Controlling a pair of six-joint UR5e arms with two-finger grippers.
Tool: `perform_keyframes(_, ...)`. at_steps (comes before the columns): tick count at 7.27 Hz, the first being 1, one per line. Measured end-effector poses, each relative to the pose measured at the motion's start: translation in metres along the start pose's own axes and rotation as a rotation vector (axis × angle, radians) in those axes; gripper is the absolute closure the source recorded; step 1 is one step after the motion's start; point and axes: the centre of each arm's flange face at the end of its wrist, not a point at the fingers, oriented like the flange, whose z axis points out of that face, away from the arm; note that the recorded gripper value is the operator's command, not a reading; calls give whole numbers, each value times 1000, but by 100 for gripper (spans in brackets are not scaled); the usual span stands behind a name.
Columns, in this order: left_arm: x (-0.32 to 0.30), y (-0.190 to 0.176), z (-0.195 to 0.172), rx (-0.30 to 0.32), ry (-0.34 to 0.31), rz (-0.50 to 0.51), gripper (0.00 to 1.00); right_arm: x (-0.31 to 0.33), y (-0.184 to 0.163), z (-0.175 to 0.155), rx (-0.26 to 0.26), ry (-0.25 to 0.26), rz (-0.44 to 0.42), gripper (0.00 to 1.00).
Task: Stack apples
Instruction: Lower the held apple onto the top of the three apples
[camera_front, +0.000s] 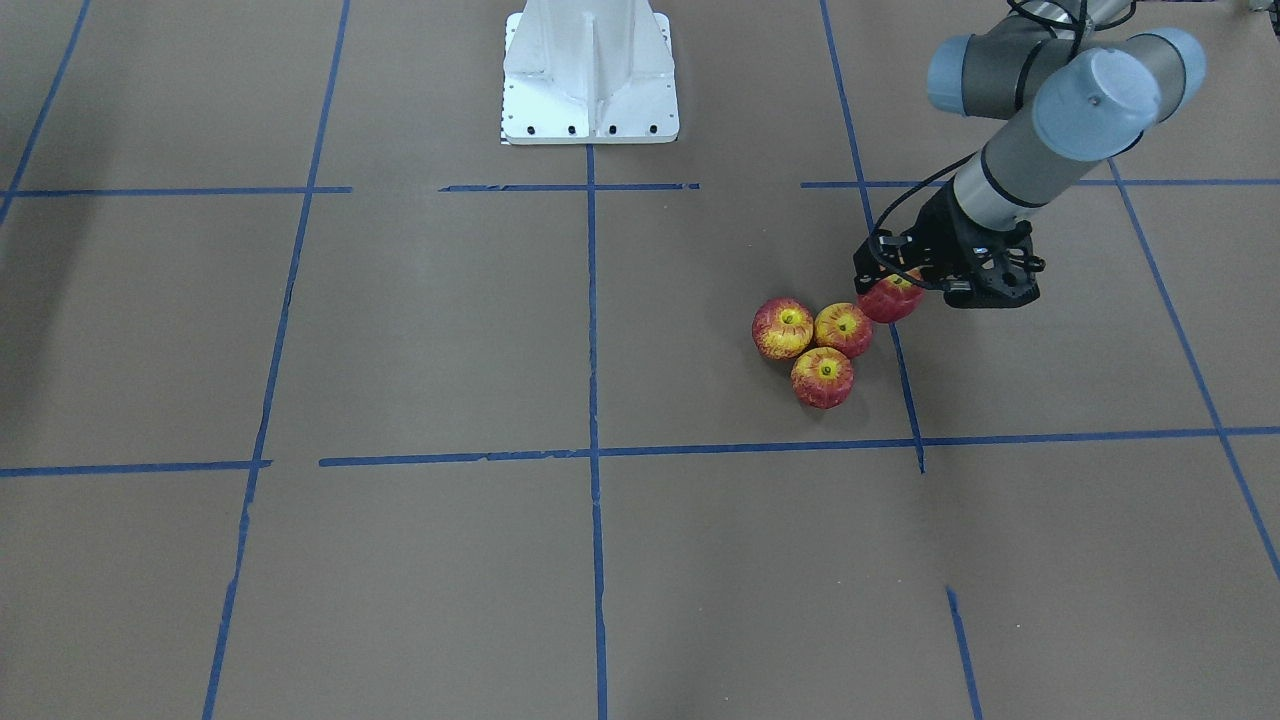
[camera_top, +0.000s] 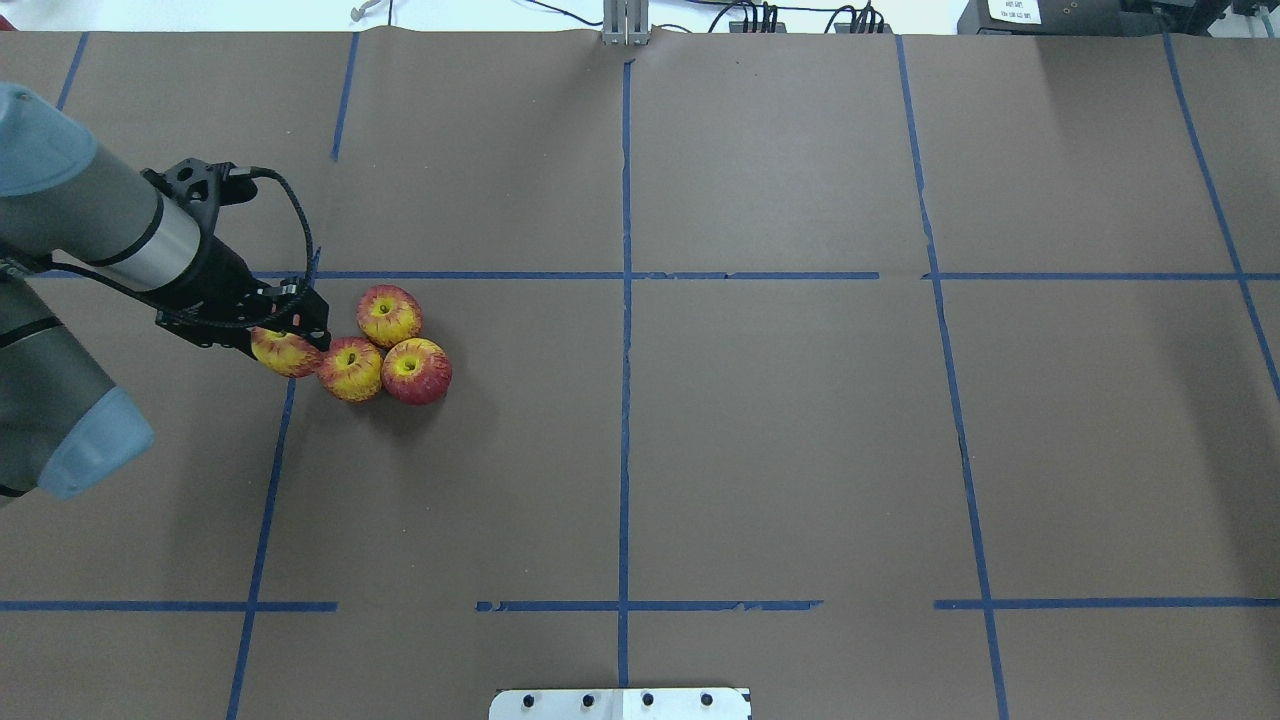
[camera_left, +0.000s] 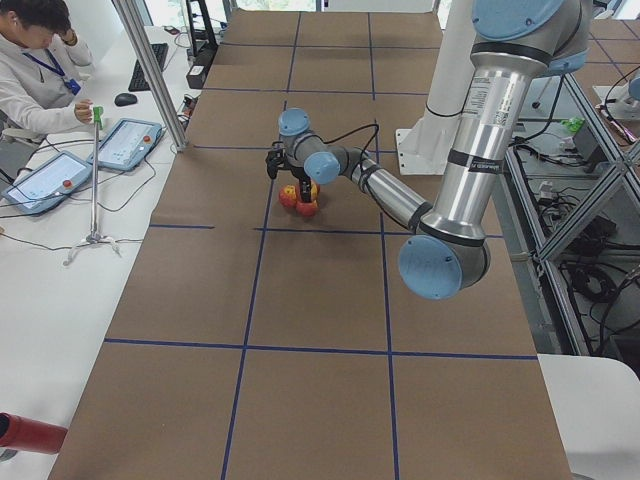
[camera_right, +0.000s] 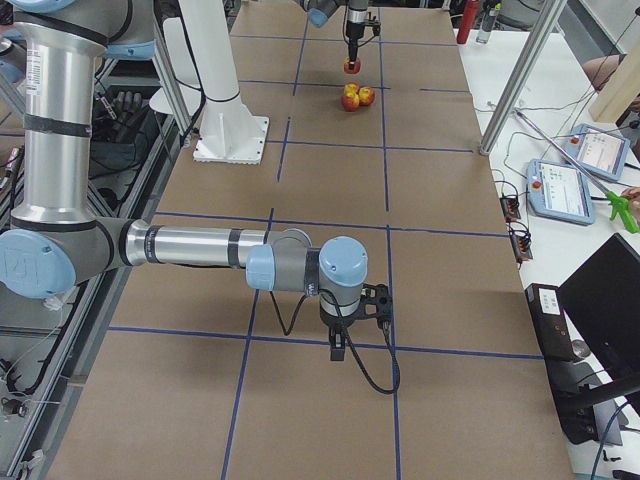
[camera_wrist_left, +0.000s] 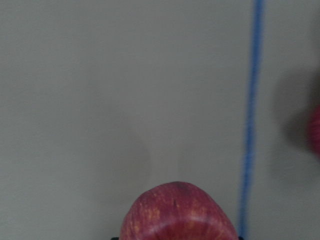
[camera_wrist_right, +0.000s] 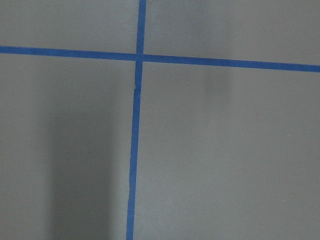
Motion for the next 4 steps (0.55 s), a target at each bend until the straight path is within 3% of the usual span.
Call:
perform_keyframes(2,37,-4,17,-21,-3,-18,100,0,0,0,0,0,0,0)
perform_keyframes(4,45,-8,26,-5,-19,-16,100,0,0,0,0,0,0,0)
